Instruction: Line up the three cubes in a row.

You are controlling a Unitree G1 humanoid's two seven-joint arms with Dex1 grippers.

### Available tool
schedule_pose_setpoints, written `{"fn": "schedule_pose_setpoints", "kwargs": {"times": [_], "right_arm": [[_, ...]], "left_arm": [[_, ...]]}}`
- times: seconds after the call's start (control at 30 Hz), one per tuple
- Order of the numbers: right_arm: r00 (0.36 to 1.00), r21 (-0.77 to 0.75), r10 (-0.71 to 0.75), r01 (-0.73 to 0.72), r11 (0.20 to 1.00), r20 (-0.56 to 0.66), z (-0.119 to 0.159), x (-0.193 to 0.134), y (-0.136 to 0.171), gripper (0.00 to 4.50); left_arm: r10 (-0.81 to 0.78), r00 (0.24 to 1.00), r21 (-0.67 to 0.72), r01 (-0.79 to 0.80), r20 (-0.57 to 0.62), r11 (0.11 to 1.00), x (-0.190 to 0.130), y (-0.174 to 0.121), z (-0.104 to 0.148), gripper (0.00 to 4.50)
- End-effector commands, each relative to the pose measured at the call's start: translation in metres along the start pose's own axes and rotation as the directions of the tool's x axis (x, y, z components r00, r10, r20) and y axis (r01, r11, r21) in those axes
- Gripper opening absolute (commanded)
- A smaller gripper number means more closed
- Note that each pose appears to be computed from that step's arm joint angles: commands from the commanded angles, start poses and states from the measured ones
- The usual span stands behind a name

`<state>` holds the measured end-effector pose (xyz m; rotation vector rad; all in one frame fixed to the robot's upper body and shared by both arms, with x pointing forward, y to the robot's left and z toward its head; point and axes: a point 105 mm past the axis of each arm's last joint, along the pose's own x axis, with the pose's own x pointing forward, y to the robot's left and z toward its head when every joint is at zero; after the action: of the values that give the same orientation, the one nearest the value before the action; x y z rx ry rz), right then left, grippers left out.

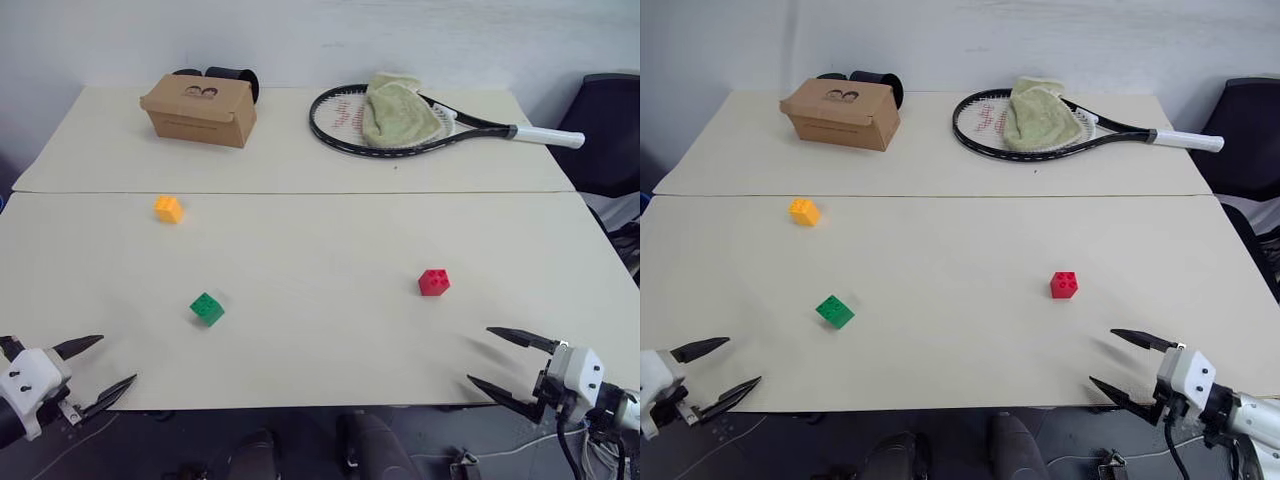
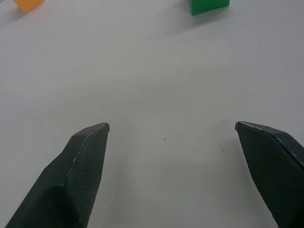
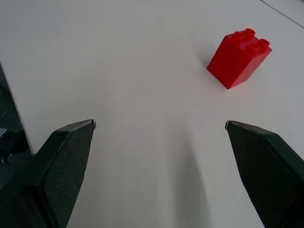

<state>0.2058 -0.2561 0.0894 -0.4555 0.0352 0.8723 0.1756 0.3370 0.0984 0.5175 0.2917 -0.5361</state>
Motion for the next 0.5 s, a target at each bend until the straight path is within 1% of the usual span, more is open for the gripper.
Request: {"fn": "schedule_pose_setpoints", "kwargs": {"times": [0.03,0.07,0.13,0.23,0.27,0.33,0.43,0.5], "right_arm": [[0.996,0.009,-0.072,0.072,0.997,0.045,0.009,0.003,-0.006,4.5],[0.992,0.033,-0.111,0.109,0.993,0.058,0.01,0.004,-0.009,4.5],[0.964,0.123,-0.252,0.241,0.963,0.089,0.014,0.003,-0.02,4.5],[0.909,0.237,-0.404,0.374,0.897,0.097,0.017,-0.003,-0.026,4.5],[0.895,0.258,-0.436,0.403,0.878,0.089,0.016,-0.005,-0.026,4.5],[0.864,0.293,-0.499,0.462,0.837,0.063,0.012,-0.009,-0.023,4.5],[0.824,0.32,-0.567,0.531,0.784,0.02,0.005,-0.011,-0.015,4.5],[0.827,0.309,-0.563,0.533,0.787,0.007,0.006,0.003,-0.007,4.5]], "left_arm": [[0.013,0.999,0.001,-0.013,0.047,1.0,0.0,0.001,0.012,4.47],[0.018,0.998,-0.019,-0.017,0.065,1.0,0.001,0.002,0.015,4.47],[-0.01,0.994,-0.057,0.016,0.11,0.998,0.005,0.0,0.028,4.47],[-0.126,0.965,-0.106,0.154,0.232,0.982,0.014,-0.01,0.065,4.47],[-0.156,0.955,-0.1,0.186,0.253,0.977,0.017,-0.014,0.074,4.47],[-0.246,0.931,-0.037,0.265,0.271,0.964,0.023,-0.027,0.088,4.47],[-0.333,0.897,0.034,0.338,0.291,0.941,0.031,-0.038,0.104,4.47],[-0.359,0.887,0.061,0.357,0.292,0.932,0.036,-0.04,0.108,4.47]]}}
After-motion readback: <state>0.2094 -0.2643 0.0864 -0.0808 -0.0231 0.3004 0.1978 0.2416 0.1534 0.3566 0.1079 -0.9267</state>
